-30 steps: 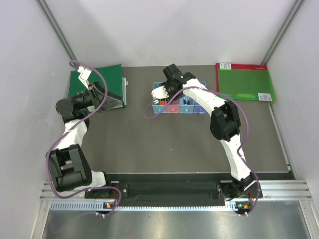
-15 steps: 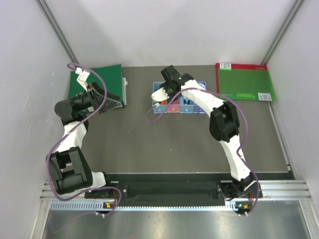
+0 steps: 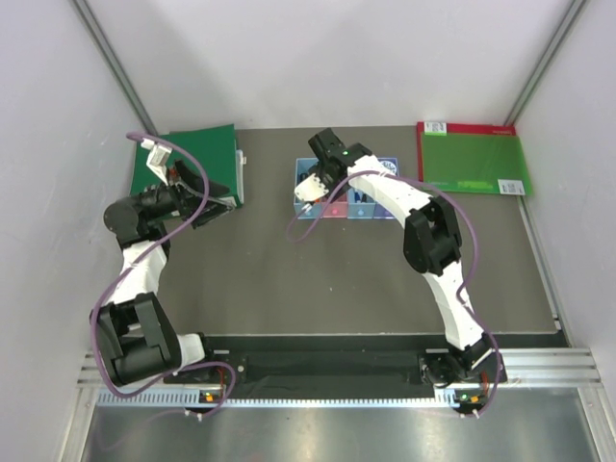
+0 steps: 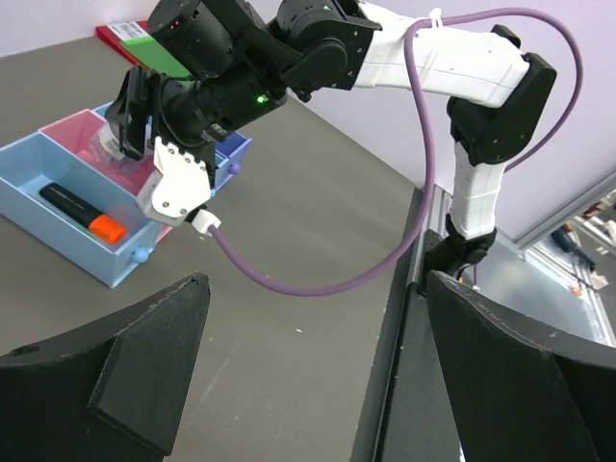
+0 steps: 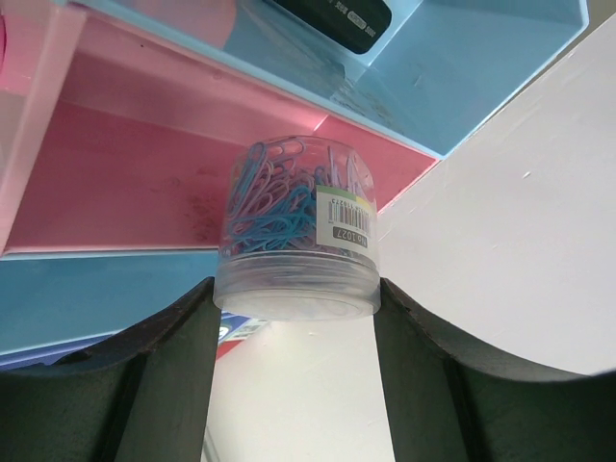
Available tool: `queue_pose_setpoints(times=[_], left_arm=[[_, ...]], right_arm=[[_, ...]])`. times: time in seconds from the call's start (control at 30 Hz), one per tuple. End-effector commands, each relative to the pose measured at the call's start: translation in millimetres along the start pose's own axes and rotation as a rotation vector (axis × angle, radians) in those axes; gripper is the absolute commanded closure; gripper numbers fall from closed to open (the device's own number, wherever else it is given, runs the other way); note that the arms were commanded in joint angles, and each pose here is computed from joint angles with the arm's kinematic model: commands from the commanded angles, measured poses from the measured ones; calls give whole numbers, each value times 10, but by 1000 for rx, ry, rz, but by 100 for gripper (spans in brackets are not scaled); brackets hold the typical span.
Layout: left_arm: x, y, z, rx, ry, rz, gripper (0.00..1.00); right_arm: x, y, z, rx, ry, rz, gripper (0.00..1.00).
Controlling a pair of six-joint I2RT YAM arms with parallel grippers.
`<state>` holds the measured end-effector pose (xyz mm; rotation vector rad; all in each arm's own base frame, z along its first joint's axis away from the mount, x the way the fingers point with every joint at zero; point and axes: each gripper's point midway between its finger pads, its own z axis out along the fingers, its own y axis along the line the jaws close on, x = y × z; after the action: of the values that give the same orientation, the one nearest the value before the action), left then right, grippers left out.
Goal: Sort the stationery into containers
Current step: Place the stationery in the storage box.
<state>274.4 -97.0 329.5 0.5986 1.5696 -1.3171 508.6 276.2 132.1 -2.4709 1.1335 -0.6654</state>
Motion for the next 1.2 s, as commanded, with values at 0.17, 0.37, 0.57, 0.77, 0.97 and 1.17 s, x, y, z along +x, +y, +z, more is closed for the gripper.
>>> queue_pose_setpoints(times=[0.17,0.37,0.57,0.77,0.97,1.17], left_arm=[[180,-127,-111,25,118,246,1],[160,-103,-131,18,105,257,1],[136,-80,-147,9,91,252,1],[103,-56,-164,0,77,248,1],[58,-56,-173,-8,71,262,1],[-74,-55,-230,-45,51,292,1]], right_arm=[[-135,-77,-68,12,13,-68,53],[-146,-55,-73,6,15,-68,38],[-150,-19,-78,-3,18,-68,28],[-137,-64,-88,17,23,-61,27],[-6,-403,-429,142,17,47,24],[196,-630,-1350,322,-43,320,8]])
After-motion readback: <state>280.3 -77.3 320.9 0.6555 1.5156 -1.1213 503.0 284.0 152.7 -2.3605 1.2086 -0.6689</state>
